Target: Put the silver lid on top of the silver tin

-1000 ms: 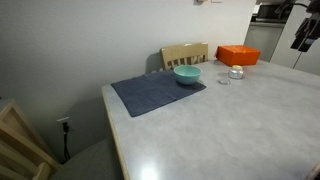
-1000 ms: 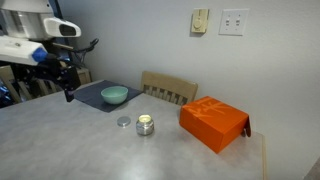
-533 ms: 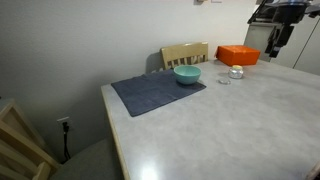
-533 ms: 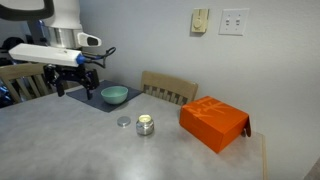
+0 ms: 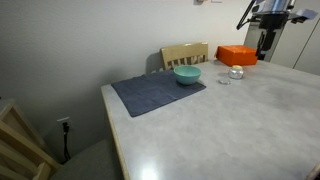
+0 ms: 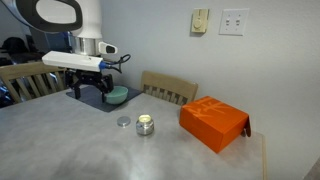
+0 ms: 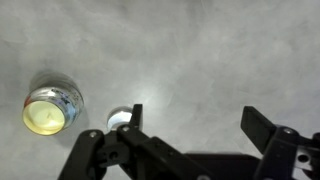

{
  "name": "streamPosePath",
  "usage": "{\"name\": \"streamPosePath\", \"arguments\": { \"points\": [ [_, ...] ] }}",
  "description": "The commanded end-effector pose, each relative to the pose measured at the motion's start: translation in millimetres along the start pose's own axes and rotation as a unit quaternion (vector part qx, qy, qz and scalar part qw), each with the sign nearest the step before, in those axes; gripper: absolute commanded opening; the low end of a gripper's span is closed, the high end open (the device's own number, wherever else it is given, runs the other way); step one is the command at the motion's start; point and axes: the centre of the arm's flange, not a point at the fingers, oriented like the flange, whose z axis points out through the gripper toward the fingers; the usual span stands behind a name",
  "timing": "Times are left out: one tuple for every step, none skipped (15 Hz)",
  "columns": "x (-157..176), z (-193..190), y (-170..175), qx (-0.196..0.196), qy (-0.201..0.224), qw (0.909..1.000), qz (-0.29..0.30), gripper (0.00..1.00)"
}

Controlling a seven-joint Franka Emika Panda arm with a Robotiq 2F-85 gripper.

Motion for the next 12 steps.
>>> {"name": "streamPosePath", "arguments": {
  "points": [
    [0.4, -0.1, -0.1, 0.0, 0.0, 1.0, 0.0, 1.0],
    [-3.4, -1.4, -5.7, -0.006, 0.003, 1.0, 0.001, 1.0],
    [-4.9, -2.1, -6.8, -0.016, 0.017, 0.9997, 0.006, 1.0],
    [-5.3, -2.2, -6.6, -0.023, 0.037, 0.999, 0.011, 1.0],
    [-4.3, -2.2, -3.1, -0.024, 0.055, 0.9981, 0.015, 1.0],
    [-2.9, -2.8, 0.2, -0.026, 0.067, 0.9972, 0.021, 1.0],
    [-0.9, -2.7, 10.2, -0.022, 0.083, 0.9954, 0.041, 1.0],
    [-0.1, -2.0, 16.9, -0.016, 0.093, 0.9941, 0.054, 1.0],
    [-0.4, -0.7, 23.2, -0.007, 0.1, 0.9928, 0.065, 1.0],
    [-0.9, 1.5, 28.4, 0.003, 0.105, 0.9919, 0.073, 1.0],
    [-0.8, 5.4, 34.4, 0.008, 0.107, 0.9904, 0.087, 1.0],
    [0.5, 10.3, 38.7, 0.015, 0.103, 0.9899, 0.096, 1.0]
  ]
}}
